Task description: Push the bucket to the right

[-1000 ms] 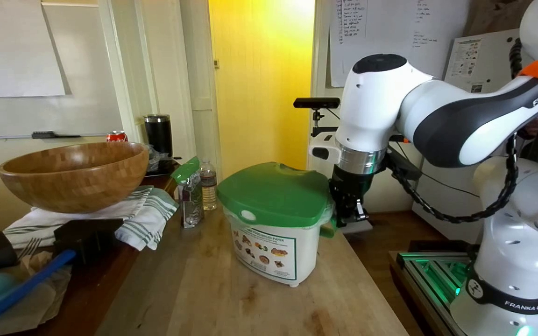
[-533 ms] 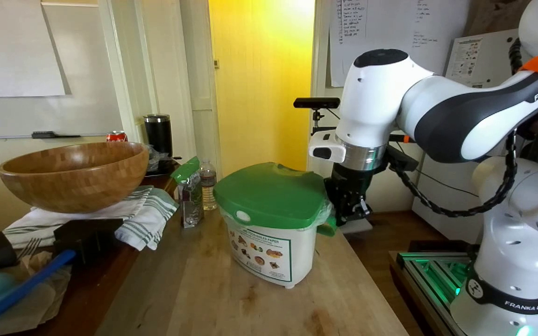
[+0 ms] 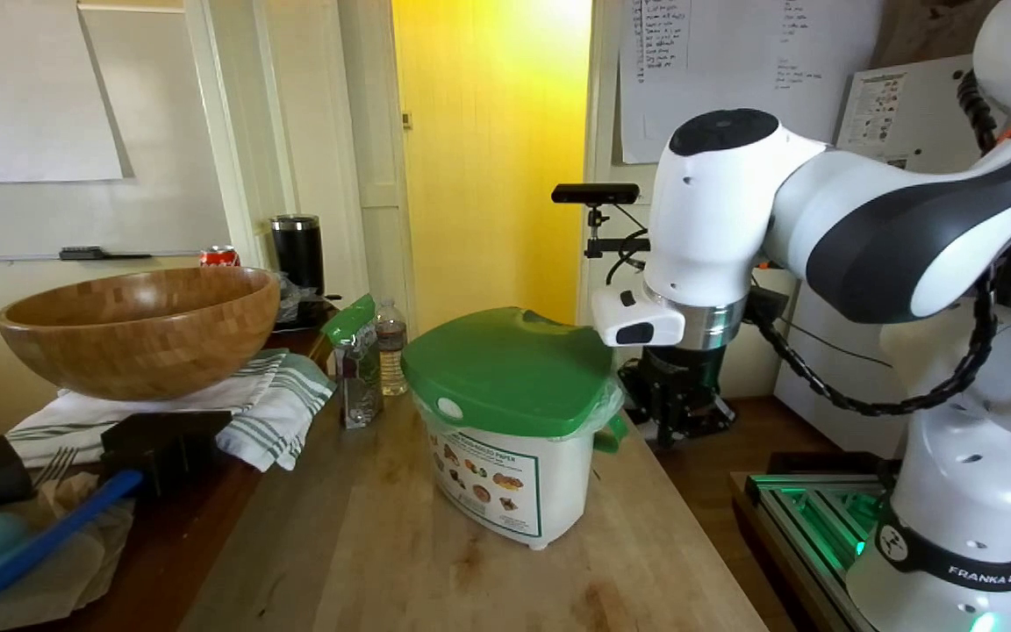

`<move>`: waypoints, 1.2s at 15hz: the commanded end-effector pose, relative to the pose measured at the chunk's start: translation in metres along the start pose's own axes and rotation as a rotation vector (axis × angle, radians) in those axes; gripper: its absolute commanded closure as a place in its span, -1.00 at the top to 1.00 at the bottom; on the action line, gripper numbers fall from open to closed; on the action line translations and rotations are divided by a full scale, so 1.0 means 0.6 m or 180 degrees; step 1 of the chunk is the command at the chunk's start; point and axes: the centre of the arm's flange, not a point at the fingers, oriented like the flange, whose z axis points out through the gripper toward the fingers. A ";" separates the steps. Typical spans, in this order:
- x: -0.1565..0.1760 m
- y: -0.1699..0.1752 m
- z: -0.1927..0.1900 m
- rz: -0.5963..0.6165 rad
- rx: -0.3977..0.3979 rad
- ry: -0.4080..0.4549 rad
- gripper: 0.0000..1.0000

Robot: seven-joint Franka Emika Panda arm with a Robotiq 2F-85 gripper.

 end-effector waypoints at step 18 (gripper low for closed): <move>0.005 0.011 -0.019 0.1438 -0.0544 0.0761 1.00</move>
